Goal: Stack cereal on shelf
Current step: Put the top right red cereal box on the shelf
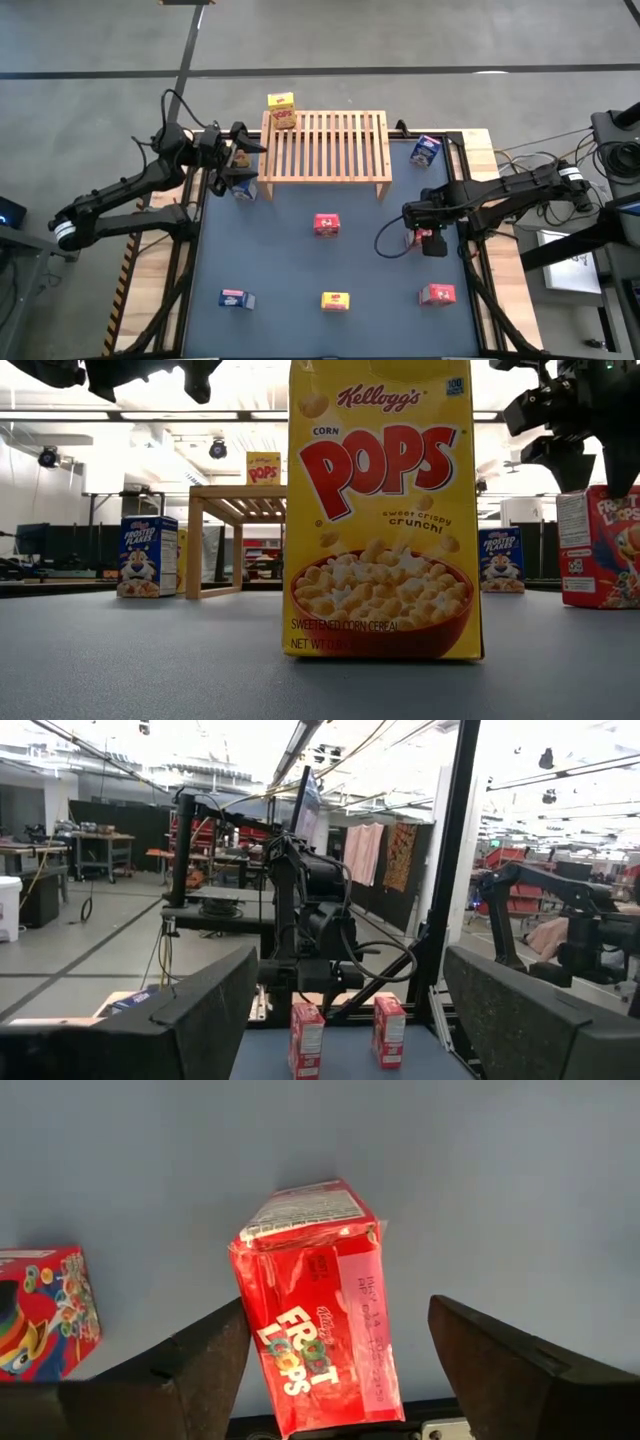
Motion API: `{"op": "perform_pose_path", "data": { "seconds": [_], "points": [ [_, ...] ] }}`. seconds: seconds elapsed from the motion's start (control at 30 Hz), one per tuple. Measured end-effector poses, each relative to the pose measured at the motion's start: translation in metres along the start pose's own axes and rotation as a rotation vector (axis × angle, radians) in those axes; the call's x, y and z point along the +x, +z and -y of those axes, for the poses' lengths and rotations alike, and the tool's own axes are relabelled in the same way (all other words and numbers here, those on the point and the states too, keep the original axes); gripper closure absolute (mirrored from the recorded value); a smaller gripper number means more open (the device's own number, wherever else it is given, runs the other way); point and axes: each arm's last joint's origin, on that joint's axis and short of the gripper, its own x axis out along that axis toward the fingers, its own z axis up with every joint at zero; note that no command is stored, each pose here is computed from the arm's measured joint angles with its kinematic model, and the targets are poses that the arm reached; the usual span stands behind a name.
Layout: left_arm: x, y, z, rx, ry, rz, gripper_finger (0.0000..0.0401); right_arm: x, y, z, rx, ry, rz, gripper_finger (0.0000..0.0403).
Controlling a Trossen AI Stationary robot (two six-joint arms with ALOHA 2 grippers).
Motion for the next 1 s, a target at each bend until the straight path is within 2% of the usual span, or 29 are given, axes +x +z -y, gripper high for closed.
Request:
{"op": "perform_pose_path", "data": {
  "seconds": [0.43, 0.73, 1.0],
  "points": [
    [0.000, 0.000, 0.000, 0.000, 0.001, 0.001, 0.0097, 0.000, 0.008, -0.002, -0.002, 0.018, 0.081, 0.0175],
    [0.000, 0.000, 0.000, 0.001, 0.001, 0.002, 0.0097, 0.010, 0.013, -0.004, 0.003, 0.058, 0.015, 0.0179],
    [0.000, 0.000, 0.000, -0.042, 0.001, 0.002, 0.0097, 0.021, 0.019, -0.005, -0.008, 0.047, -0.045, 0.0182]
  ]
}}
